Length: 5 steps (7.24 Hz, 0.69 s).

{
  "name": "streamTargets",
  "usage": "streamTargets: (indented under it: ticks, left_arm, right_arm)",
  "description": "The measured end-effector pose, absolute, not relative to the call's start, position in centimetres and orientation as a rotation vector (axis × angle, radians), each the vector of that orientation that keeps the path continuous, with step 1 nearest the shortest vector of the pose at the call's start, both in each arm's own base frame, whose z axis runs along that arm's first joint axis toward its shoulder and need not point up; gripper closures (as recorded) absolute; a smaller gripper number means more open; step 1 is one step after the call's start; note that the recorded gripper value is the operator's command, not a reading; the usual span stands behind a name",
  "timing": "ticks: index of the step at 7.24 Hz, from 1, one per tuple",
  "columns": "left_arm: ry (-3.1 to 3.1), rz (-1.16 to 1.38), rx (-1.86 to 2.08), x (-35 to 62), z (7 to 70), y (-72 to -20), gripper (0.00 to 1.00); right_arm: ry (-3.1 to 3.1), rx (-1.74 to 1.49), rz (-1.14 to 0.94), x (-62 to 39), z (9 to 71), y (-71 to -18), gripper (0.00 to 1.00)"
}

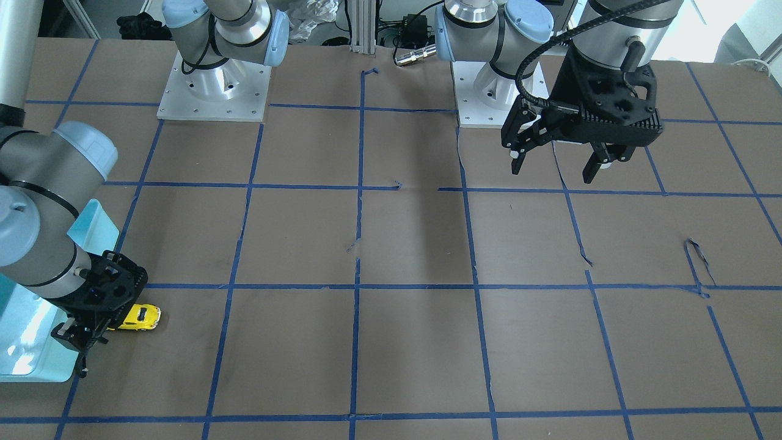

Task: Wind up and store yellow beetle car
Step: 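Close the right gripper on the yellow car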

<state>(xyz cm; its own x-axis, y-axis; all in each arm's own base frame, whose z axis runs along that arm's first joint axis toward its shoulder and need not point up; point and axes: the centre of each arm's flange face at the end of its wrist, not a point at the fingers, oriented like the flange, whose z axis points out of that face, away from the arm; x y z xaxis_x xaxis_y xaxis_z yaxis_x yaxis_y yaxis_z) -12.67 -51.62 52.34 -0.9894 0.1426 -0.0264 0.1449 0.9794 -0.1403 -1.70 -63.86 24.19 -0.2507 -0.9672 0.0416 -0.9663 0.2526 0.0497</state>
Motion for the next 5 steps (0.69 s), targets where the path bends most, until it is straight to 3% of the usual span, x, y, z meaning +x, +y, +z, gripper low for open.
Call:
streamTargets:
  ticks: [3, 4, 5]
  left_arm:
    - [3.113, -0.215, 0.203, -12.8, 52.1, -51.6, 0.00]
    - [3.115, -0.217, 0.183, -12.8, 52.2, -51.6, 0.00]
    - [3.116, -0.220, 0.174, -12.8, 52.2, -51.5, 0.00]
  right_arm:
    - [-2.445, 1.886, -0.072, -2.8, 20.3, -64.4, 0.00]
    - [-2.454, 1.885, -0.090, -3.1, 19.7, -64.3, 0.06]
    - [-2.460, 1.885, -0.100, -3.2, 19.4, -64.2, 0.36]
